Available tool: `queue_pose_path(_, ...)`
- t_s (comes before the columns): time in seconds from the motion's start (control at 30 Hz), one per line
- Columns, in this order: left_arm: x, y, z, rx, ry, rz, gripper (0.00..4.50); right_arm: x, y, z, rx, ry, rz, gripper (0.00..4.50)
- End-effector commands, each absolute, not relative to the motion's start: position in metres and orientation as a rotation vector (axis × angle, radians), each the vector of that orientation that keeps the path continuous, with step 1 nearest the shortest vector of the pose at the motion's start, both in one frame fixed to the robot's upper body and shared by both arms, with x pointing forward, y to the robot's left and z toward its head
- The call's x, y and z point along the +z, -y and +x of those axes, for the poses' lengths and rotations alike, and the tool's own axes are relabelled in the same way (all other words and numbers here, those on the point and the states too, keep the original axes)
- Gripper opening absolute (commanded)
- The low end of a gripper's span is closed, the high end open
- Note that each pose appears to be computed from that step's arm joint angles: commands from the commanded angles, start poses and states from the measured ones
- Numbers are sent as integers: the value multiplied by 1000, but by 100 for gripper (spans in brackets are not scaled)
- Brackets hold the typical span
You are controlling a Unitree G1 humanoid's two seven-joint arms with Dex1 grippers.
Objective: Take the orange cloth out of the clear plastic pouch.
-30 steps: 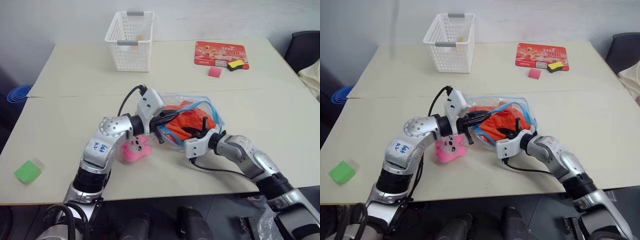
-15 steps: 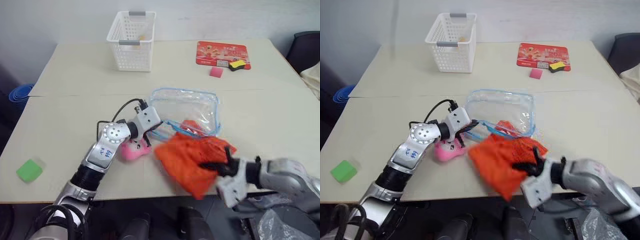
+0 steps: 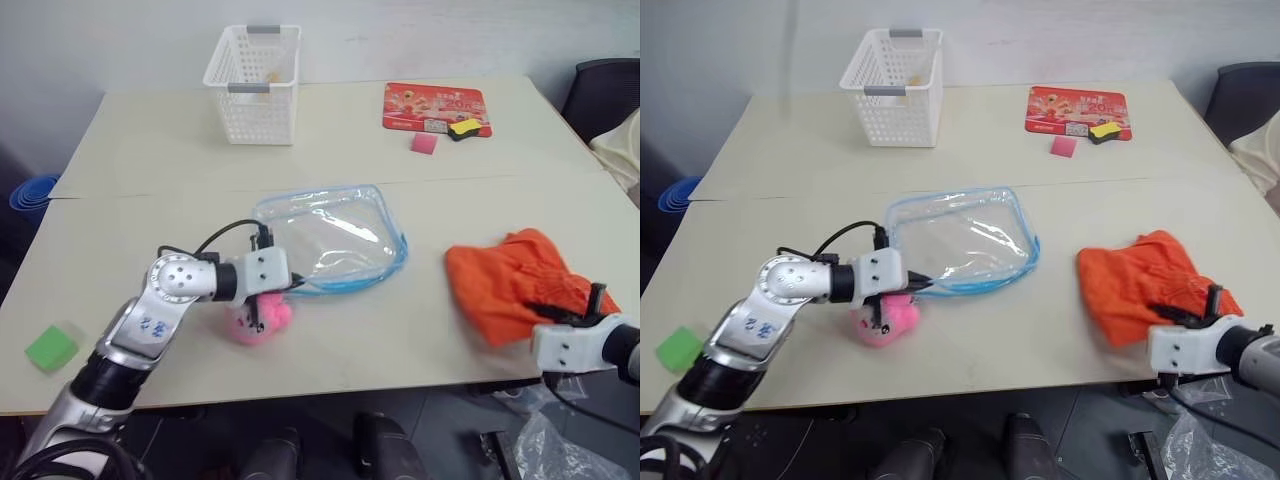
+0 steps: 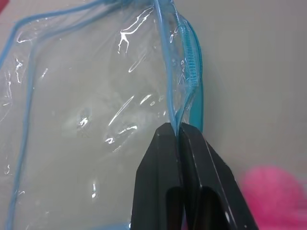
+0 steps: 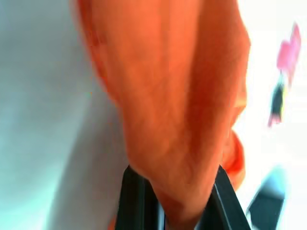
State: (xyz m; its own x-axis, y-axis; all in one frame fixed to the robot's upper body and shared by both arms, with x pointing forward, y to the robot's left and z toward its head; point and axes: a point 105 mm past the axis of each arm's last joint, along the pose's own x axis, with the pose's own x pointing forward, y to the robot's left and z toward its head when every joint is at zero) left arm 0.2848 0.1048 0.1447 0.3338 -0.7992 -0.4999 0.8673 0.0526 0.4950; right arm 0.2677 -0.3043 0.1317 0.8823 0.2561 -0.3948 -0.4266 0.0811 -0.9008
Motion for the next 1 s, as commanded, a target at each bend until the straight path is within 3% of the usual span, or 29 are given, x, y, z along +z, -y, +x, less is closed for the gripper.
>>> queue_pose_path(0.03,151,-98,272,-1340,-71,836,0,135,280,280,494,-80,-1298,3)
queue_pose_path(0.13,150,-99,277,-1322,-80,862,0,127,272,285,502,-105,-1248,3)
queue_pose_path(0.23,148,-101,278,-1320,-107,831,66,127,265,284,509,-122,-1142,85)
queue_pose_path(0.37,152,-107,281,-1290,-124,744,185,126,265,273,550,-165,-1064,219)
queue_pose_path(0.6,189,-133,275,-1265,-137,372,401,148,280,228,599,-264,-630,450)
queue_pose_path(0.67,199,-162,276,-1219,-168,333,447,158,302,211,568,-317,-475,450)
queue_pose_path(0.83,200,-233,283,-1086,-255,472,447,174,352,181,473,-403,-261,450)
queue_pose_path(1.0,205,-266,297,-995,-265,505,447,185,377,176,410,-385,-168,450)
